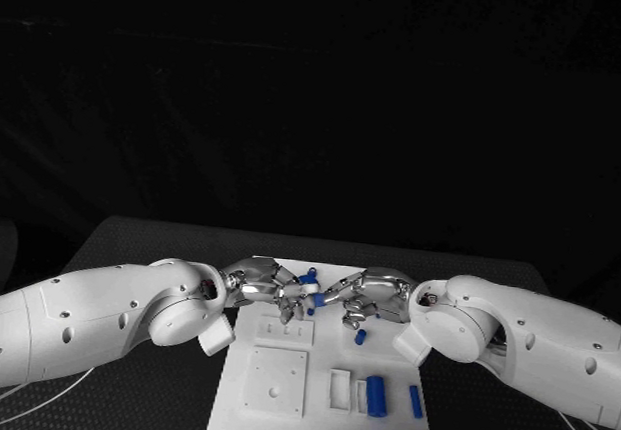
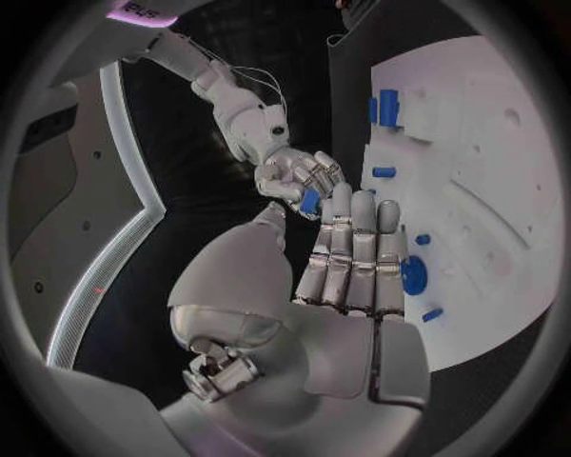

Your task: Assemble the parts on the task board

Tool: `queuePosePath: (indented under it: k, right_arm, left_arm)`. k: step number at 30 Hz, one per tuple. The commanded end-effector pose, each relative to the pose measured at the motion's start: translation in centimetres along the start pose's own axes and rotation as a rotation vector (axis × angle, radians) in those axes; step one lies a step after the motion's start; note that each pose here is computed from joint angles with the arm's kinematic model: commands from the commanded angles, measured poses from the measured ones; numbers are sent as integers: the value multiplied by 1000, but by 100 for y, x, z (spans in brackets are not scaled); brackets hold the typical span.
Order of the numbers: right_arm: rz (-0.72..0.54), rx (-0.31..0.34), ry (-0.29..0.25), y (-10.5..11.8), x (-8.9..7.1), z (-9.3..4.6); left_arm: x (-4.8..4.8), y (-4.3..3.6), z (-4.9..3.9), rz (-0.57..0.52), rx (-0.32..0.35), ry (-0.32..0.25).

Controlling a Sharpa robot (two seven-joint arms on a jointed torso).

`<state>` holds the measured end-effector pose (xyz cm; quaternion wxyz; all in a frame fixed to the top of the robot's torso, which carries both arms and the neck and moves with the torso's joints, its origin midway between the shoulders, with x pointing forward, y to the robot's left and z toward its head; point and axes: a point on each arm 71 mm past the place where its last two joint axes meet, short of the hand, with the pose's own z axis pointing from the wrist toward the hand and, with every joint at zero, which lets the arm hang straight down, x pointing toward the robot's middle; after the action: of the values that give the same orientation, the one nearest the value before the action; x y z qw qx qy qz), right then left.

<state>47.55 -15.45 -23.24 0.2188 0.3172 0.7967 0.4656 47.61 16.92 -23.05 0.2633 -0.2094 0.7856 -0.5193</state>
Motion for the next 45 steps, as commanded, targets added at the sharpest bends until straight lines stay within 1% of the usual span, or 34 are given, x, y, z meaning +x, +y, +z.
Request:
queuePosePath:
  k: [1,16,19,22,34,45]
  right_arm:
    - [-6,-5,23,5,26,7]
    - [-8,-7,30,18,54,22]
    - [-9,-7,31,18,53,22]
    - [-17,-7,28,18,55,21]
    - [-30,-6,30,20,62,25]
    - [-31,-5,28,22,64,32]
  left_arm:
    - [38,-22,8,2,7,33]
    - [127,-60,43,-1,19,82]
    - [125,-61,42,-16,20,81]
    - [108,-64,42,-34,26,61]
    - [116,-80,48,-112,38,57]
    - [123,-78,50,-144,32,66]
